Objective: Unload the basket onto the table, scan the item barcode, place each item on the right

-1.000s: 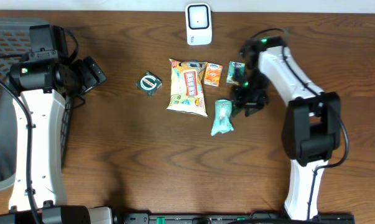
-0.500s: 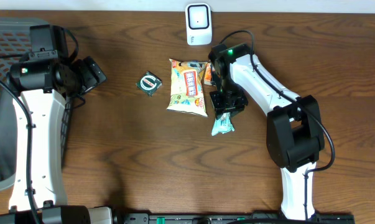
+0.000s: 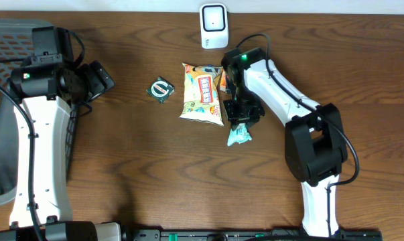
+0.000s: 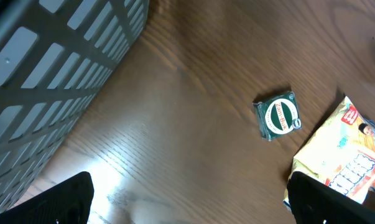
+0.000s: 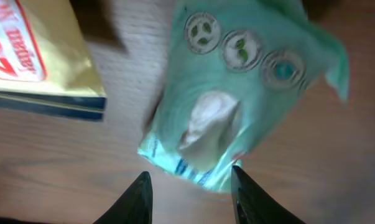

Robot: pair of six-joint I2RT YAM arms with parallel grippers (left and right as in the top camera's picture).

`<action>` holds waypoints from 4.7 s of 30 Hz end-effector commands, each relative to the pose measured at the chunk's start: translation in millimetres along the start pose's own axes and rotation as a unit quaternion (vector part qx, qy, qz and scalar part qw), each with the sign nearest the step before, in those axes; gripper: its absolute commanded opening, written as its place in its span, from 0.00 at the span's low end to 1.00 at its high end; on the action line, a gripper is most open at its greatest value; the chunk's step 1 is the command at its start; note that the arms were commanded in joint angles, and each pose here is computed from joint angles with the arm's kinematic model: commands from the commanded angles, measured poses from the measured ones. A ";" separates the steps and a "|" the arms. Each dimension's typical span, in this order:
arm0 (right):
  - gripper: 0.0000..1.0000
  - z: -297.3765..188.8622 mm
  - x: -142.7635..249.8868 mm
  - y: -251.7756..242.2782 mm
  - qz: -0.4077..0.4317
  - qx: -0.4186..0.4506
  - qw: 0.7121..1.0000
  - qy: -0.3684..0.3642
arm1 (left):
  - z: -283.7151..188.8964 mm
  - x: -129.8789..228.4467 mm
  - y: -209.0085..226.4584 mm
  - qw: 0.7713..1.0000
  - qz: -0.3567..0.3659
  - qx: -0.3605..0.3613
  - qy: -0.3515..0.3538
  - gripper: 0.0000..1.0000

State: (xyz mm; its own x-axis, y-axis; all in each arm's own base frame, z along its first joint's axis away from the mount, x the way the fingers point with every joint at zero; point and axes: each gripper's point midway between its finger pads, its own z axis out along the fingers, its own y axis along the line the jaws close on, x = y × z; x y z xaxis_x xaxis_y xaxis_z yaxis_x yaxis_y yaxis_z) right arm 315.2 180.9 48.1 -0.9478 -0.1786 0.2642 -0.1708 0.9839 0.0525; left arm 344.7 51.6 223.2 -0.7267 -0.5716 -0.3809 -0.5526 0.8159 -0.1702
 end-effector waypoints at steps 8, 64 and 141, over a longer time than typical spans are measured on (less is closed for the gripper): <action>0.22 -37.2 -11.6 11.7 -0.009 0.032 0.997 -0.065 | -1.9 -2.0 0.7 1.000 -0.005 -0.002 -0.004 0.98; 0.01 -68.7 -9.6 83.5 -0.207 -0.311 0.923 -0.089 | -1.9 -2.0 0.7 1.000 -0.005 -0.002 -0.004 0.98; 0.01 -116.0 -31.2 10.6 -0.172 -0.292 0.899 -0.277 | -1.9 -2.0 0.7 1.000 -0.005 -0.002 -0.004 0.98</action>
State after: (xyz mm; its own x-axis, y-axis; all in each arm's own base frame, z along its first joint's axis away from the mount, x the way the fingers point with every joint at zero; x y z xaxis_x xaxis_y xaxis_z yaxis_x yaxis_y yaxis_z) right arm 365.4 178.9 87.9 -0.9610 -0.2342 -0.1473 -0.2742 0.7350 0.6202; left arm 344.7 51.6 223.2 -0.7268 -0.5717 -0.3808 -0.5524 0.8159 -0.1705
